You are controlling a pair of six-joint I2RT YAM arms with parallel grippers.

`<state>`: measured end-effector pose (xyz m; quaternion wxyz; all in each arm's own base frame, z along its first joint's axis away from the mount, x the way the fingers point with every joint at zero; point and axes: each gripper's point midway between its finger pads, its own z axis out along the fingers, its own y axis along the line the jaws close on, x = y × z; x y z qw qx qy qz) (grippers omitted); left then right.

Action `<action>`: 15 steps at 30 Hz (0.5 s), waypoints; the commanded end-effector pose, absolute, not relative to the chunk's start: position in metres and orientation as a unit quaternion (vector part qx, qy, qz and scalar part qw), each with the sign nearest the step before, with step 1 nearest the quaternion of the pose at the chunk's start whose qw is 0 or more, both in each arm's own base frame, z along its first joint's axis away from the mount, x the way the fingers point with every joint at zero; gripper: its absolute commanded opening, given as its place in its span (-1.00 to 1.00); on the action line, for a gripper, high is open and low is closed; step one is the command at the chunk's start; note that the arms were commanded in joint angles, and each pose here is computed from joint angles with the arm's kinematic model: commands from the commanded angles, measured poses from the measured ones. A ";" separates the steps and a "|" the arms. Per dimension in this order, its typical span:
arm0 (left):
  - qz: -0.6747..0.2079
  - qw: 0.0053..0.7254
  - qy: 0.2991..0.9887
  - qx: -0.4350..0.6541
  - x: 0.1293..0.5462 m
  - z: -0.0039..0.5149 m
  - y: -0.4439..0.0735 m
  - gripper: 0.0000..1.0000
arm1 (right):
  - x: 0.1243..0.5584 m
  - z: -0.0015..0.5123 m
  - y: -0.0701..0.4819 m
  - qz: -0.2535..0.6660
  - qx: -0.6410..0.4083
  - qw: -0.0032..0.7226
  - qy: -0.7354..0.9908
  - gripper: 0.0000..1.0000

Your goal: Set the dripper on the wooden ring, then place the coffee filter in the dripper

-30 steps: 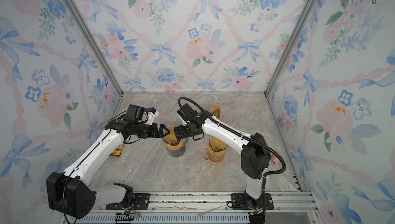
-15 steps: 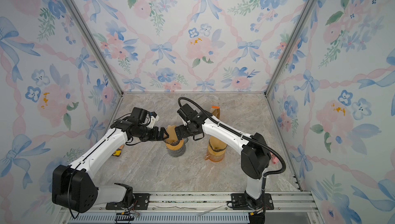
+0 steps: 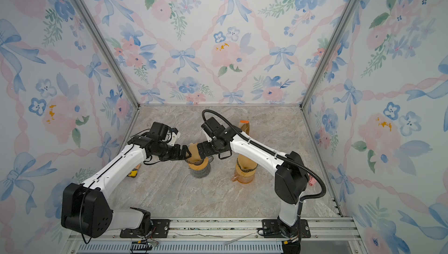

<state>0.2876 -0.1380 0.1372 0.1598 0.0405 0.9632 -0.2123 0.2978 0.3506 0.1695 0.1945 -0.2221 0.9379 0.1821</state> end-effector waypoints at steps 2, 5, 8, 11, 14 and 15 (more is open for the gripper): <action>-0.210 0.157 0.964 0.044 0.286 0.137 -0.141 0.96 | 0.299 0.180 0.347 0.199 -0.211 0.203 0.935 0.93; -0.209 0.158 0.964 0.045 0.287 0.138 -0.142 0.96 | 0.300 0.169 0.339 0.183 -0.205 0.198 0.941 0.93; -0.209 0.158 0.964 0.046 0.287 0.138 -0.142 0.96 | 0.299 0.162 0.333 0.175 -0.202 0.196 0.944 0.93; -0.209 0.159 0.964 0.046 0.287 0.139 -0.143 0.96 | 0.299 0.157 0.328 0.168 -0.198 0.194 0.946 0.92; -0.212 0.159 0.963 0.050 0.286 0.140 -0.146 0.96 | 0.300 0.157 0.327 0.168 -0.196 0.195 0.946 0.93; -0.212 0.160 0.963 0.051 0.286 0.141 -0.147 0.96 | 0.301 0.157 0.326 0.166 -0.194 0.195 0.947 0.93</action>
